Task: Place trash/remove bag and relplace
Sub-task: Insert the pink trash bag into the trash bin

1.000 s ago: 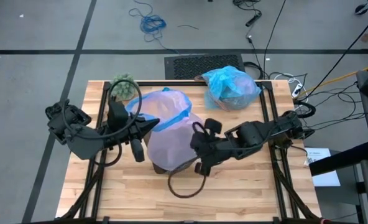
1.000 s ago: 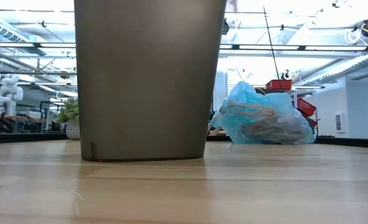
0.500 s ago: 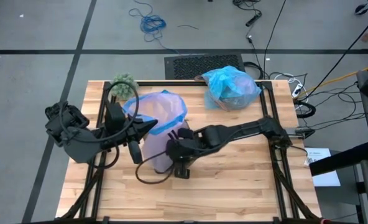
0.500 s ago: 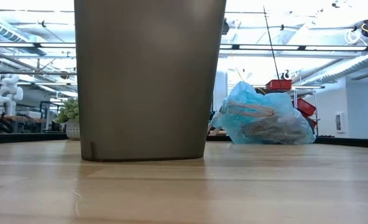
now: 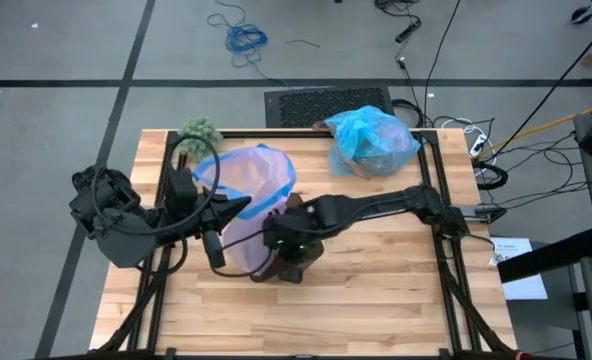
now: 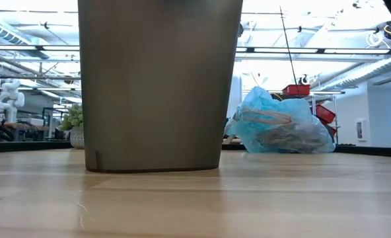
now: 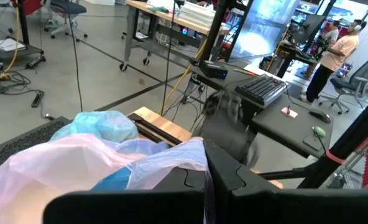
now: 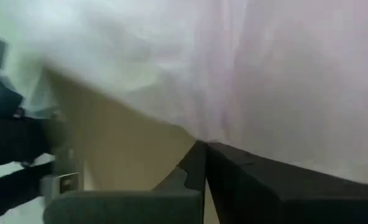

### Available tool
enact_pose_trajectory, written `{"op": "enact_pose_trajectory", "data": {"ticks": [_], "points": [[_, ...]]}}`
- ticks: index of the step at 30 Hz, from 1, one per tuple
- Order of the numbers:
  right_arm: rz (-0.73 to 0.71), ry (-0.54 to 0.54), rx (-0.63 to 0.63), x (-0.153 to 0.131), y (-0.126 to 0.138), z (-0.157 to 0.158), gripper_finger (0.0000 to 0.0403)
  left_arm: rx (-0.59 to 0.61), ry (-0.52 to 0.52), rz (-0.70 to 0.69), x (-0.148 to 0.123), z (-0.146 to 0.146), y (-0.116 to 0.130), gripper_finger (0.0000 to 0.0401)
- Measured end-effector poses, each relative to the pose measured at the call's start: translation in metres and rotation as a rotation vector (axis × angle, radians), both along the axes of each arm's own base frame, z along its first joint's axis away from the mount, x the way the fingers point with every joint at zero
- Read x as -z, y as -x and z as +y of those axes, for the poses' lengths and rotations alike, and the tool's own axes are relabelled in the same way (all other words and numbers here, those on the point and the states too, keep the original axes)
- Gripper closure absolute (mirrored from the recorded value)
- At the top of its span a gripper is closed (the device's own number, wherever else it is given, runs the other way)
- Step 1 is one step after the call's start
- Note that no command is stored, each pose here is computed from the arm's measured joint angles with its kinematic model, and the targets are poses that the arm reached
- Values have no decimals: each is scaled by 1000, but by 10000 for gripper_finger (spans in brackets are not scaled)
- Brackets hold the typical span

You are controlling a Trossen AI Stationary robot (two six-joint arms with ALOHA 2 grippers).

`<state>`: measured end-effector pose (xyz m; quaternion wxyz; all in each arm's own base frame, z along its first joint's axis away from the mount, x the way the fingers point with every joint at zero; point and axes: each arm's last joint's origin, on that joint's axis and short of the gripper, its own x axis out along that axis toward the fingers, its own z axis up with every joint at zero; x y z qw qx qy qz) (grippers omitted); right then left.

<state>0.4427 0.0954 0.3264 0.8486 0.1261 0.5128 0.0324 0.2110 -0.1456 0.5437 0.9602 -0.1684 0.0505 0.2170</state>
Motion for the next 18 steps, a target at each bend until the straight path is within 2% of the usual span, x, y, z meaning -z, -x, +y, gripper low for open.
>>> {"op": "enact_pose_trajectory", "data": {"ticks": [6,12,18], "points": [[-121,-25,-23,-54,35,6,403,-4,16,-8,0,-2,1,401],[-263,-62,-8,-112,84,5,403,-12,26,11,10,-12,-11,401],[-362,-20,65,-145,121,-3,403,-41,66,69,33,-25,-26,401]]}}
